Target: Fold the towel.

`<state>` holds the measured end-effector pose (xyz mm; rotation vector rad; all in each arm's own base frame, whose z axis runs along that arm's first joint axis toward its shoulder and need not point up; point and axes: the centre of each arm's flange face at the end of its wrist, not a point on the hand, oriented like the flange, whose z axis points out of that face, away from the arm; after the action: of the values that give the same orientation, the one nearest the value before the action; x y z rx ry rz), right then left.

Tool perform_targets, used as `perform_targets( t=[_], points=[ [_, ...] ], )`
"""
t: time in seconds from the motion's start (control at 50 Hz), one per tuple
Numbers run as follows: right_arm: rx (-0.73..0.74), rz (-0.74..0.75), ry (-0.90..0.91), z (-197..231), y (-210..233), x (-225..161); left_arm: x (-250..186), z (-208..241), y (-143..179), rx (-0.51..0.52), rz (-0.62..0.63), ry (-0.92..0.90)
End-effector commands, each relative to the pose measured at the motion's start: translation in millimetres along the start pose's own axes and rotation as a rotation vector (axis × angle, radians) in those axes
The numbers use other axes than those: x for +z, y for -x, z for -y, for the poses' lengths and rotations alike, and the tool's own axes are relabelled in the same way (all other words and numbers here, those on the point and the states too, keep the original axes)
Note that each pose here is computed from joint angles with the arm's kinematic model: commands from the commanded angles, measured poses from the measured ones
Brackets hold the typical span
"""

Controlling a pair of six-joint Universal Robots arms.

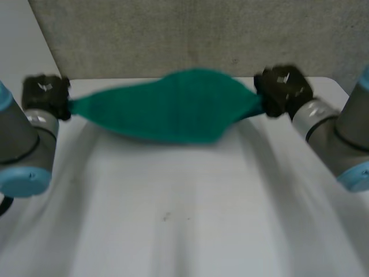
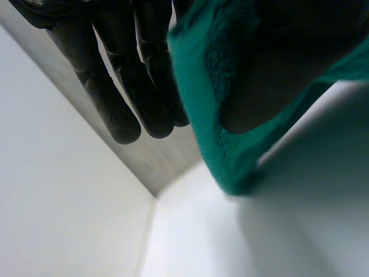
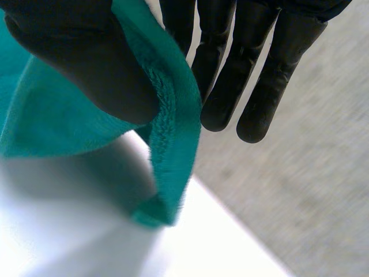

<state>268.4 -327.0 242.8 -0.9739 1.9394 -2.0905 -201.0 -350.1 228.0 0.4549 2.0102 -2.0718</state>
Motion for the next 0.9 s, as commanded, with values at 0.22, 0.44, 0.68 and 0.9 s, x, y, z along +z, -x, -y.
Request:
perform_targets(
  t=[0.22,0.44,0.68,0.9],
  points=[
    [-0.236,0.149,0.445,-43.5,-2.4,-52.5,-54.5,-50.2,14.2,0.091,-0.108,0.292],
    [-0.382,0.112,0.683,-37.8,-39.4,-92.9,-99.7,-43.4,26.4,0.295,-0.281,0.442],
    [-0.350,0.178,0.752,-95.0,-14.8,-74.3,-86.6,-71.6,-1.5,0.322,-0.353,0.443],
    [-0.429,-0.078,0.487,-26.7,-49.7,-7.8,-5.3,-15.6,-9.4,0.352,-0.196,0.207]
  ],
)
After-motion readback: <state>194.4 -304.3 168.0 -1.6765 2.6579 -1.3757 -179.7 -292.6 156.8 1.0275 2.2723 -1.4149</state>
